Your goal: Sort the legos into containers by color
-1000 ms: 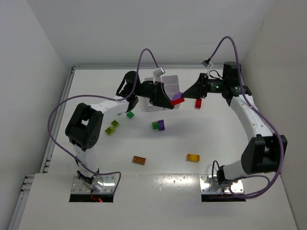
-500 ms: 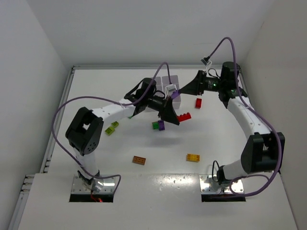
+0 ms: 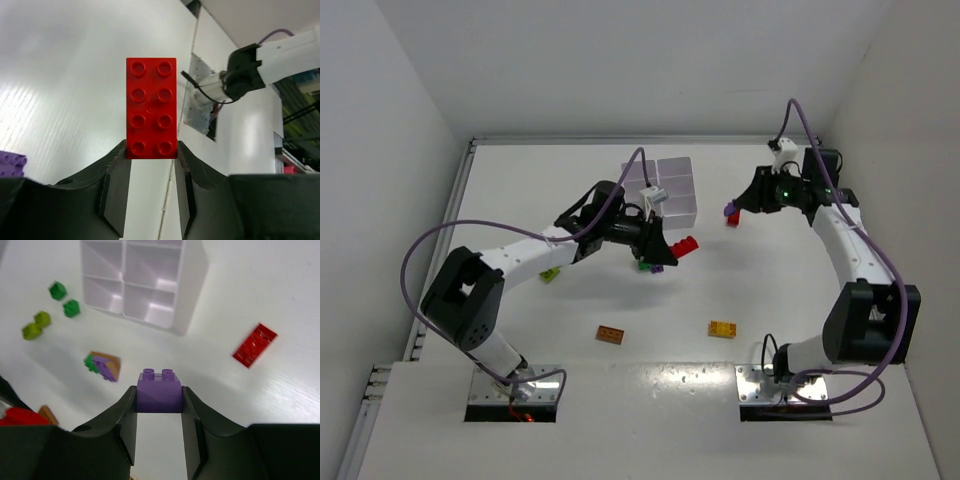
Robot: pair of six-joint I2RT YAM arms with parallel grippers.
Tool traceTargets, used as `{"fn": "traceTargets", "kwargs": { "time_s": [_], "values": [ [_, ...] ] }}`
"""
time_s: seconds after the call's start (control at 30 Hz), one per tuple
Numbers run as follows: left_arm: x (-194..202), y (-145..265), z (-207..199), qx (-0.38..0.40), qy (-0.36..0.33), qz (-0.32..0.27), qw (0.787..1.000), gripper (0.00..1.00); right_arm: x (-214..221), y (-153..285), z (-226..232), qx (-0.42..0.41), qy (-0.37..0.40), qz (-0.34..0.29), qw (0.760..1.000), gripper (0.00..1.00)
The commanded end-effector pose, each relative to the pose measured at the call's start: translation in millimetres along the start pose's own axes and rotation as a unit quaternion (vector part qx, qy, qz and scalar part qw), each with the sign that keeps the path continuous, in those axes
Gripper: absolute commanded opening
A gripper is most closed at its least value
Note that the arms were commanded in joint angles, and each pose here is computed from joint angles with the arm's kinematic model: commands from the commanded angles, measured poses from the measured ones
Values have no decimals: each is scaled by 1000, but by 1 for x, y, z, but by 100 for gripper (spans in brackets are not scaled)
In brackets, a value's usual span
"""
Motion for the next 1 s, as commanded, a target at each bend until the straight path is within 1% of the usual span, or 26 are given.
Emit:
{"fn": "traceTargets", "kwargs": {
  "time_s": [0.0, 0.07, 0.1, 0.17, 0.2, 0.27, 0.3, 0.33, 0.37, 0.47, 0.5, 0.53, 0.57, 0.6, 0.63, 0.73, 0.77, 0.8, 0.87, 0.97],
  "values": [
    [-19, 5, 8, -37, -52, -9, 998, 0, 29, 3, -29, 56, 45, 58, 996, 0],
    [-14, 5, 16, -69, -61, 7, 996, 0, 30, 6, -34, 63, 46, 62, 995, 0],
    [-10, 8, 27, -105, -64, 13, 992, 0, 35, 5, -35, 62, 51, 67, 994, 0],
    [-5, 6, 36, -142, -77, 32, 986, 0, 47, 7, -40, 72, 47, 95, 992, 0],
    [-9, 7, 38, -166, -101, 41, 980, 0, 51, 9, -42, 77, 59, 105, 990, 0],
    [-2, -1, 47, -181, -105, 62, 976, 0, 69, 14, -43, 84, 62, 145, 984, 0],
    [-5, -8, 44, -179, -114, 68, 975, 0, 78, 17, -45, 85, 70, 162, 981, 0],
    [-8, -10, 50, -190, -115, 68, 973, 0, 86, 19, -44, 81, 70, 176, 979, 0],
    [-9, -21, 54, -185, -116, 72, 973, 0, 94, 23, -44, 80, 70, 196, 975, 0],
    [-12, -37, 64, -182, -113, 81, 973, 0, 109, 31, -44, 85, 66, 224, 969, 0],
    [-28, -44, 65, -181, -122, 69, 974, 0, 115, 33, -42, 83, 67, 230, 967, 0],
    [-18, -56, 75, -180, -107, 86, 974, 0, 122, 34, -44, 85, 67, 239, 965, 0],
    [-21, -62, 77, -173, -107, 86, 975, 0, 125, 37, -46, 92, 65, 246, 963, 0],
    [-34, -68, 78, -172, -107, 76, 976, 0, 131, 38, -48, 96, 62, 254, 960, 0],
    [-27, -78, 90, -174, -99, 86, 976, 0, 135, 40, -46, 95, 59, 259, 959, 0],
    [-43, -92, 99, -173, -99, 73, 977, 0, 144, 43, -47, 100, 55, 268, 957, 0],
    [-35, -100, 110, -174, -92, 82, 977, 0, 145, 45, -45, 100, 56, 266, 957, 0],
    [-42, -108, 108, -169, -99, 76, 978, 0, 149, 46, -44, 100, 55, 268, 957, 0],
    [-42, -115, 116, -169, -99, 77, 978, 0, 154, 47, -48, 110, 59, 269, 955, 0],
    [-32, -136, 124, -163, -98, 87, 978, 0, 154, 44, -49, 116, 67, 260, 956, 2]
  ]
}}
Point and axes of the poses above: each gripper's point midway between its finger pads, its own y axis back along the fingers, its own z axis along the line the jaws close on, x = y × z, the point moved 3 cm from there along y, back along the fingers, and after that the axes turned 5 degrees about -y, right-handed, at the moved point
